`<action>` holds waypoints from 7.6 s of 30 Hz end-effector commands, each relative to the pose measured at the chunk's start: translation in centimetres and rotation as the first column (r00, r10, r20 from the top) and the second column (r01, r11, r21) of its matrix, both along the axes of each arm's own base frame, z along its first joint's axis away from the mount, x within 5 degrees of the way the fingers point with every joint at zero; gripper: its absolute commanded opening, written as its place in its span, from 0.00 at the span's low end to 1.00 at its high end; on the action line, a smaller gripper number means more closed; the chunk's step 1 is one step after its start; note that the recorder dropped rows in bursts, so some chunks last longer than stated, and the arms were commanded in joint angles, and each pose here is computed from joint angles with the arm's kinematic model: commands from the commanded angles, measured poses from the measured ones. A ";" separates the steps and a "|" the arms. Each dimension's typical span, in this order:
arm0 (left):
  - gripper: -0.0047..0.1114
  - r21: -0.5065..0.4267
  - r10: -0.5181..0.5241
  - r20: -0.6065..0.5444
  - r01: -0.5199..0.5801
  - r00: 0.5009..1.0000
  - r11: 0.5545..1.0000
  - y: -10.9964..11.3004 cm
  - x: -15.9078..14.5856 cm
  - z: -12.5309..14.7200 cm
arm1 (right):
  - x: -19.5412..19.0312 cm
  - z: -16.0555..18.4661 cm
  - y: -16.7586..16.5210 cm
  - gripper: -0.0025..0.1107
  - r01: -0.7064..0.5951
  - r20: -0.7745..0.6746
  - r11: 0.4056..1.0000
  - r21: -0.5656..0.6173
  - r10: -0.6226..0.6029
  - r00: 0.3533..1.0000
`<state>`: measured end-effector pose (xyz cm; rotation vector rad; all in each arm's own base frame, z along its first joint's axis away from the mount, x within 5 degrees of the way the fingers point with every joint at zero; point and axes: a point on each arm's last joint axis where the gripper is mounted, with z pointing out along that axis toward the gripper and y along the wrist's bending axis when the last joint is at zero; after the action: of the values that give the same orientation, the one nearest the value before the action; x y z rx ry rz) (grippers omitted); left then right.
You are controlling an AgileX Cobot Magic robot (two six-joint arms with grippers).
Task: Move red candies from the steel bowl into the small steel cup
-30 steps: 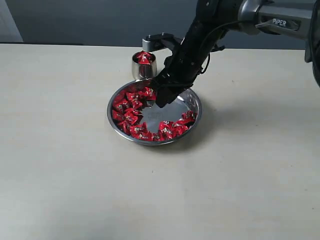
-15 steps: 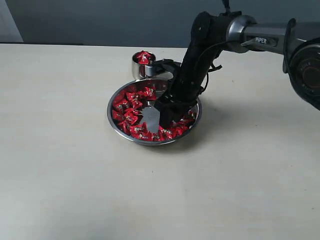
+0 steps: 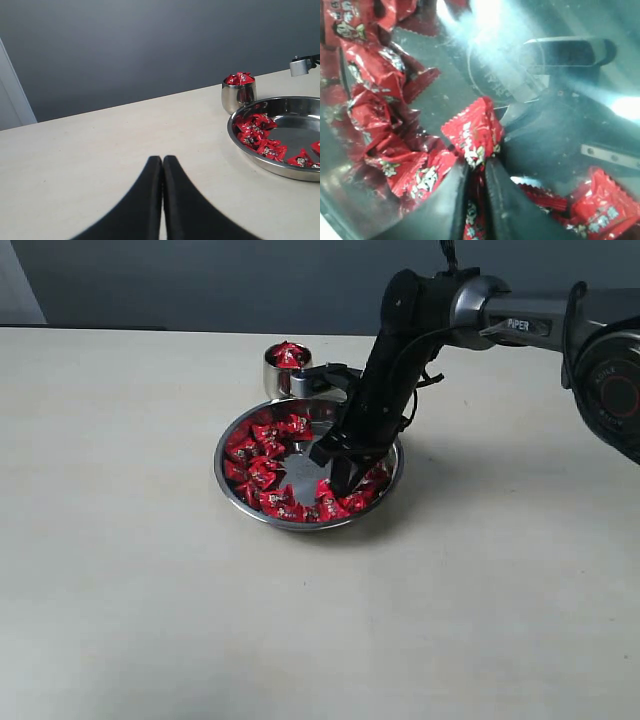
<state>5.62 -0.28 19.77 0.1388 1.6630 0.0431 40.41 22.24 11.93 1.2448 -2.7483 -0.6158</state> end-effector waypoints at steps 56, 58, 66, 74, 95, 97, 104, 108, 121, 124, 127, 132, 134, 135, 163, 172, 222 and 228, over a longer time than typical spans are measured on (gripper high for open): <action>0.06 -0.003 0.000 0.006 0.000 1.000 1.000 0.0 0.0 -0.1 | 2.2 4.6 -0.5 0.42 -0.017 0.298 1.000 -0.014 0.020 0.954; 0.06 -0.003 0.000 0.006 0.000 1.000 1.000 0.0 0.0 -0.1 | 2.0 2.8 -0.6 0.42 -0.026 0.226 0.999 -0.034 0.033 0.974; 0.06 -0.003 0.000 0.006 0.000 1.000 1.000 0.0 0.0 -0.1 | 2.1 0.1 -0.5 0.32 -0.026 0.179 0.998 -0.054 0.036 0.983; 0.06 -0.003 0.001 0.004 0.000 1.000 1.000 0.0 0.0 -0.1 | 2.4 3.3 -0.5 0.02 -0.008 0.278 1.000 -0.017 0.013 0.961; 0.06 -0.003 0.001 0.004 0.000 1.000 1.000 0.0 0.0 -0.1 | 9.9 9.9 -4.6 0.02 0.231 0.672 0.843 0.486 -0.529 0.519; 0.06 -0.003 0.001 0.004 0.000 1.000 1.000 0.0 0.0 -0.1 | 10.1 9.5 -4.3 0.02 0.193 0.670 0.841 0.506 -0.524 0.526; 0.06 -0.003 0.001 0.004 0.000 1.000 1.000 0.0 0.0 -0.1 | 10.5 7.0 -2.9 0.02 -0.050 0.751 0.887 0.458 -0.357 0.556; 0.06 -0.003 0.001 0.004 0.000 1.000 1.000 0.0 0.0 -0.1 | 10.6 5.3 -1.8 0.02 -0.218 0.776 0.881 0.420 -0.224 0.590; 0.06 -0.003 0.001 0.004 0.000 1.000 1.000 0.0 0.0 -0.1 | 10.7 2.6 -1.6 0.02 -0.305 0.807 0.888 0.345 -0.115 0.579; 0.06 -0.003 0.001 0.004 0.000 1.000 1.000 0.0 0.0 -0.1 | 10.7 2.4 -1.6 0.02 -0.301 0.805 0.888 0.348 -0.118 0.582; 0.06 -0.003 0.001 0.004 0.000 1.000 1.000 0.0 0.0 -0.1 | 10.7 2.5 -1.6 0.09 -0.297 0.803 0.887 0.354 -0.126 0.583; 0.06 -0.003 0.001 0.004 0.000 1.000 1.000 0.0 0.0 -0.1 | 10.9 2.9 -1.4 0.33 -0.256 0.774 0.863 0.435 -0.213 0.597; 0.06 -0.003 0.001 0.004 0.000 1.000 1.000 0.0 0.0 -0.1 | 10.9 3.0 -1.3 0.34 -0.250 0.769 0.859 0.447 -0.226 0.598; 0.06 -0.003 0.001 0.004 0.000 1.000 1.000 0.0 0.0 -0.1 | 10.9 3.0 -1.3 0.34 -0.250 0.769 0.859 0.447 -0.226 0.598; 0.06 -0.003 0.001 0.004 0.000 1.000 1.000 0.0 0.0 -0.1 | 9.6 8.8 -4.7 0.02 -0.193 0.677 0.898 0.395 -0.142 0.722; 0.06 -0.003 0.001 0.004 0.000 1.000 1.000 0.0 0.0 -0.1 | 8.3 8.6 -5.6 0.02 -0.156 0.520 0.886 0.437 -0.107 0.847; 0.06 -0.003 0.001 0.004 0.000 1.000 1.000 0.0 0.0 -0.1 | 6.2 0.2 2.1 0.46 -0.065 0.399 0.964 0.259 -0.045 0.916; 0.06 -0.003 0.001 0.004 0.000 1.000 1.000 0.0 0.0 -0.1 | 5.5 -1.0 4.0 0.46 -0.142 0.445 0.961 0.236 0.023 0.895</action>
<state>5.62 -0.28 19.77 0.1388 1.6630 0.0431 45.97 25.52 11.11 1.6801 -3.0134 -0.8186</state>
